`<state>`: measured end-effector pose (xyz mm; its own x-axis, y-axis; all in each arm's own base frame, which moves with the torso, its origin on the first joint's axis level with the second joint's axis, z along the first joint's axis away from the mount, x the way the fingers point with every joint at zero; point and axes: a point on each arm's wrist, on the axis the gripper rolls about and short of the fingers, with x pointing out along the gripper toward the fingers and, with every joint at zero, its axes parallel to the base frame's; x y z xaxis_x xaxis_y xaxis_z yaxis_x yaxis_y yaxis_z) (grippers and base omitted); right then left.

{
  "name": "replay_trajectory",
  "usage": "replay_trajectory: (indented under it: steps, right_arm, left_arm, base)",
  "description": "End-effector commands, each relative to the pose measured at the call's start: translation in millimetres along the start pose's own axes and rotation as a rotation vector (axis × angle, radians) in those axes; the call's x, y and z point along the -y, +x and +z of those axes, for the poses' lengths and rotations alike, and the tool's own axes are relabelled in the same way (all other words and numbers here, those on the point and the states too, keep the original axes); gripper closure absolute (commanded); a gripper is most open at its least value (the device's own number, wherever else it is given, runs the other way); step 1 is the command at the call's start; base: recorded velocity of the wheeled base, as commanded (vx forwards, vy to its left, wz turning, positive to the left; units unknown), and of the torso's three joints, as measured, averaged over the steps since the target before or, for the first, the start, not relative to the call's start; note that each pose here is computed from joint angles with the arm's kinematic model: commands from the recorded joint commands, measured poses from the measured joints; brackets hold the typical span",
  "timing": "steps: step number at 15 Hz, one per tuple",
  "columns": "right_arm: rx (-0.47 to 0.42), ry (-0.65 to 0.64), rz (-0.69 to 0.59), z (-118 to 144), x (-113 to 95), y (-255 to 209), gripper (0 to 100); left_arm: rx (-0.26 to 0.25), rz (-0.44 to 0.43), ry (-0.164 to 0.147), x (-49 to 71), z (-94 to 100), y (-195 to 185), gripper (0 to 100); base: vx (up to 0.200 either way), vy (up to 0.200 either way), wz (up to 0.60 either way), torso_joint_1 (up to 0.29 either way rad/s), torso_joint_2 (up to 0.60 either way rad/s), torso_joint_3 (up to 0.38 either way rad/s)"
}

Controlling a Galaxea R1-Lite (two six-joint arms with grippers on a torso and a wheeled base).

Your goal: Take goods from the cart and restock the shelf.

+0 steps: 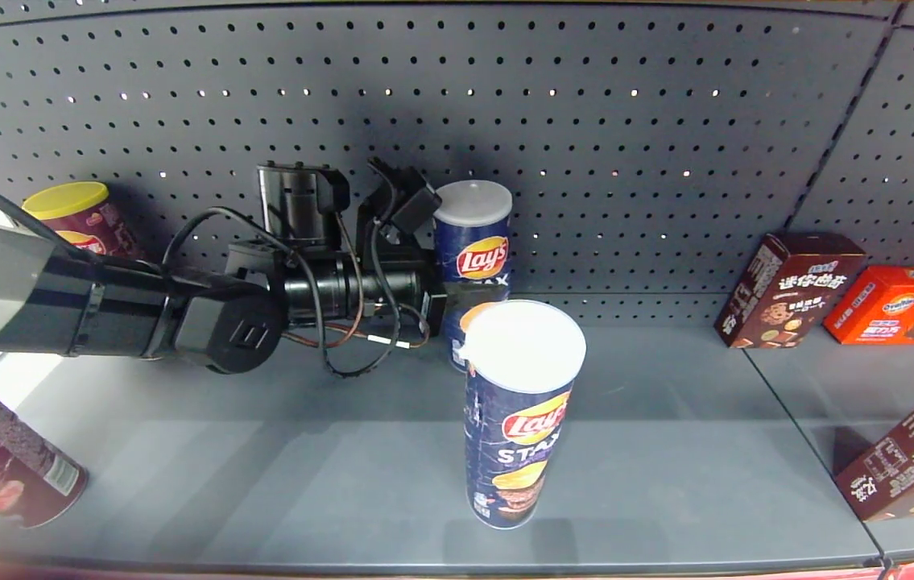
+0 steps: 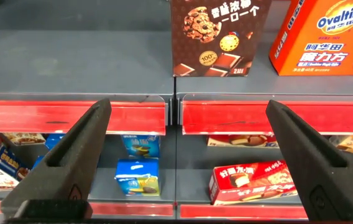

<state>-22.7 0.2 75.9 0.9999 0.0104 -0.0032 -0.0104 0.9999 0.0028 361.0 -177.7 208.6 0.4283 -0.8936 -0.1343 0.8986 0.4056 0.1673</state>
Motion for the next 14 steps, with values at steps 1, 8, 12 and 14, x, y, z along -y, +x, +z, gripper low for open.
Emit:
replay_trajectory:
  steps: [1, 8, 12, 14]
  right_arm:
    - [-0.001, 0.0, 0.0, 0.0, 0.0, 0.1, 0]
    - [-0.001, 0.0, 0.0, 0.0, 0.0, 0.1, 0]
    - [-0.001, 0.0, 0.0, 0.0, 0.0, 0.1, 0]
    - [-0.001, 0.0, 0.0, 0.0, 0.0, 0.1, 0]
  left_arm:
    - [-0.002, -0.001, -0.003, -2.3, -3.0, 2.8, 100]
    - [-0.027, -0.012, -0.023, -2.6, -5.3, 4.9, 100]
    - [-0.021, -0.008, -0.017, -5.2, 0.0, 5.2, 100]
    - [-0.025, -0.009, -0.02, -5.1, -1.1, 5.5, 100]
  base:
    - [0.0, 0.0, 0.0, 0.0, 0.0, 0.0]
    - [0.0, 0.0, 0.0, 0.0, 0.0, 0.0]
    - [0.0, 0.0, 0.0, 0.0, 0.0, 0.0]
    - [0.0, 0.0, 0.0, 0.0, 0.0, 0.0]
